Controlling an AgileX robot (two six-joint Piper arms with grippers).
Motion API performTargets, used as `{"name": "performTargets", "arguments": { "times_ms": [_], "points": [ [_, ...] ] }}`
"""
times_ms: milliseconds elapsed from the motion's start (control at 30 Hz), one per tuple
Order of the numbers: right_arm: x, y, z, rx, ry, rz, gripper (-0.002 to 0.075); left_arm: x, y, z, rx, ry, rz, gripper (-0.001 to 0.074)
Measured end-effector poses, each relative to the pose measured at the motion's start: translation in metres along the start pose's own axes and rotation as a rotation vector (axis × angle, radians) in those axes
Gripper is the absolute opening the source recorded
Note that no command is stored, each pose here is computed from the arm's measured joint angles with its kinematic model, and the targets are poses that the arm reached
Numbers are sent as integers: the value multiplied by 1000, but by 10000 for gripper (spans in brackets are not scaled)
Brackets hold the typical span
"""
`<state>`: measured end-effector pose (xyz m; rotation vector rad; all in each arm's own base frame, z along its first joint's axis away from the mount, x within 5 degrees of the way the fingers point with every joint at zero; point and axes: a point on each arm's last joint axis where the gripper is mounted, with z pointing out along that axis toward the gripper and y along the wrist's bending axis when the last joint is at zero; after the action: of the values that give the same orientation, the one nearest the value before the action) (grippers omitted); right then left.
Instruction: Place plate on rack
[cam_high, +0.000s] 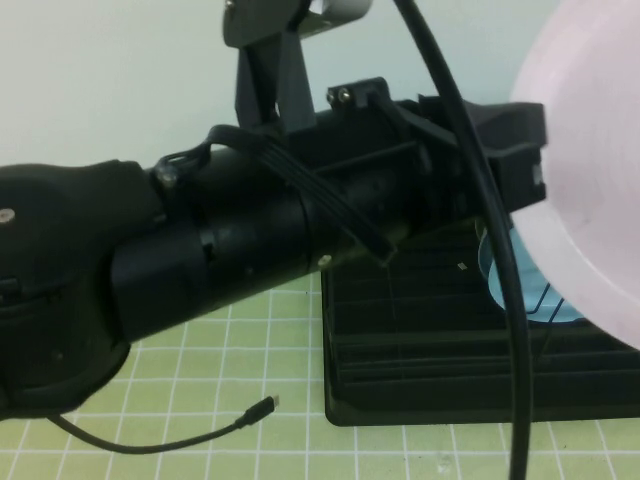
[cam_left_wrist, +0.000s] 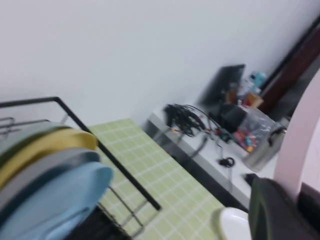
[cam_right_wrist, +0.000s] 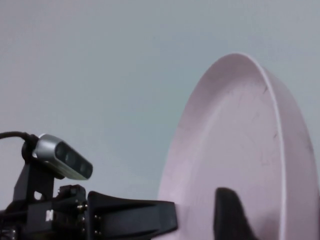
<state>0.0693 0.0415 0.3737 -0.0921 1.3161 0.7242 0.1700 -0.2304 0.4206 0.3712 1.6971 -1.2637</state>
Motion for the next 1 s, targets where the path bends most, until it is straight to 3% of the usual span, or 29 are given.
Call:
{"name": "performTargets", "arguments": {
  "times_ms": [133, 267, 367, 533, 600, 733, 800, 900, 1000],
  "points": [
    [0, 0, 0, 3, -5, 16, 155, 4, -8, 0, 69, 31, -22, 3],
    [-1, -4, 0, 39, -17, 16, 107, 3, -12, 0, 111, 23, -44, 50],
    [-2, -4, 0, 46, -19, 16, 105, 1, -16, -1, 158, 14, -21, 176],
    [-1, -3, 0, 34, -17, 112, 104, -6, -30, -3, 250, 11, 3, 527],
    [-2, -4, 0, 40, -21, 94, 104, -13, -38, -6, 293, -2, 14, 594],
    [-7, -11, -1, 131, -63, 47, 103, -27, -50, -11, 329, -53, 134, 582],
    [-16, -23, -5, 283, -127, 22, 102, -30, -51, -13, 320, -82, 237, 549],
    [-26, -34, -10, 445, -188, -29, 101, -33, -54, -20, 311, -107, 365, 467],
    [-36, -28, -11, 448, -178, -206, 101, -35, -56, -26, 293, -120, 492, 341]
  ]
}}
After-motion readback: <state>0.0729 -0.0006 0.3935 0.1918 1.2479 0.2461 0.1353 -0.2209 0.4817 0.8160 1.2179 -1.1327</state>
